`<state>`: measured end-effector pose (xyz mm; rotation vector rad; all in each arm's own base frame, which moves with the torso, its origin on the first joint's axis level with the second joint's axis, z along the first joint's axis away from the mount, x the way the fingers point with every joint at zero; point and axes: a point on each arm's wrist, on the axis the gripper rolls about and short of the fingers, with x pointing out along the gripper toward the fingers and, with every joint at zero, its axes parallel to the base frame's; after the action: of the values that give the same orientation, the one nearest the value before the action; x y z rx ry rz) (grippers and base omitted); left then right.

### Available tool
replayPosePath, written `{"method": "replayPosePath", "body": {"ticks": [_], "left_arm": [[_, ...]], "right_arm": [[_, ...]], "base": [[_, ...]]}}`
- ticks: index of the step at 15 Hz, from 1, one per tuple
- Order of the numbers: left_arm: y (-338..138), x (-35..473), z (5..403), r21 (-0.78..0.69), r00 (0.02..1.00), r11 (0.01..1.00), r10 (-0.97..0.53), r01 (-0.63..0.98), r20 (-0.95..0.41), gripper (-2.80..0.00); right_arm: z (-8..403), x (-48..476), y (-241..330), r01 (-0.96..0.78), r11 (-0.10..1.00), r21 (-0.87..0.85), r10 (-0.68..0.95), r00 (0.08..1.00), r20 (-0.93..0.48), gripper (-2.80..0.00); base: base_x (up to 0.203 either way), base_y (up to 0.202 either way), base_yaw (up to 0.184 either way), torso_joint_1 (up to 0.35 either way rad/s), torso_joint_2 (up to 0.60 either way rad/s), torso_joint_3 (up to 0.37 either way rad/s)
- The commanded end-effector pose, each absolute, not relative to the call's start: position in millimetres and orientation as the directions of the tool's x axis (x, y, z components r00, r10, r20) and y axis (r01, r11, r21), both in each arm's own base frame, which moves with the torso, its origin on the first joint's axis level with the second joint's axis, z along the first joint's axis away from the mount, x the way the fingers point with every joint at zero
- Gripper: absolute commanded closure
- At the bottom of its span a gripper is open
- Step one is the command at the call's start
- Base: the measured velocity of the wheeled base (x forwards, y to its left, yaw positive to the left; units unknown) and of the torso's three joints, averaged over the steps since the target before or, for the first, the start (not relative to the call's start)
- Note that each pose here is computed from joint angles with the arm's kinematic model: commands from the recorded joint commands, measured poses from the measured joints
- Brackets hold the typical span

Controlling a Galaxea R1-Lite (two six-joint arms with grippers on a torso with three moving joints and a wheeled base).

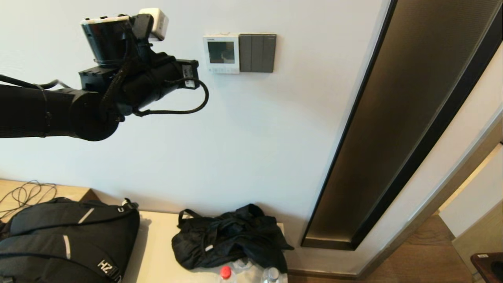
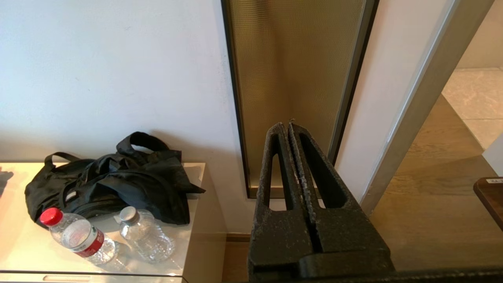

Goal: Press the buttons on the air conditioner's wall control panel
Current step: Turn on the central air conditioner

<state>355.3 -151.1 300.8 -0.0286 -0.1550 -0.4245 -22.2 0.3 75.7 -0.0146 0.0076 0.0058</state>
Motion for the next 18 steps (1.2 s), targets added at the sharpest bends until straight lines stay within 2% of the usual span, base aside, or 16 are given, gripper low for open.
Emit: {"method": "replayPosePath", "body": {"ticks": [1,6,18], "left_arm": [[-174.3,365.5,294.3,0.003,0.881,0.892,-0.446,0.451,0.161,0.00],[-199.4,355.9,293.7,-0.001,0.859,0.870,-0.486,0.493,0.163,0.00],[-225.6,380.0,278.6,-0.005,0.857,0.868,-0.489,0.496,0.163,0.00]], "right_arm": [[75.3,-22.0,0.3,-0.006,1.000,-0.015,0.006,1.000,-0.011,0.00],[75.3,-22.0,0.3,-0.006,1.000,-0.015,0.006,1.000,-0.011,0.00],[75.7,-22.1,0.3,-0.006,1.000,-0.015,0.006,1.000,-0.009,0.00]], "base": [[0.000,0.000,0.000,0.000,0.00,0.000],[0.000,0.000,0.000,0.000,0.00,0.000],[0.000,0.000,0.000,0.000,0.00,0.000]]}}
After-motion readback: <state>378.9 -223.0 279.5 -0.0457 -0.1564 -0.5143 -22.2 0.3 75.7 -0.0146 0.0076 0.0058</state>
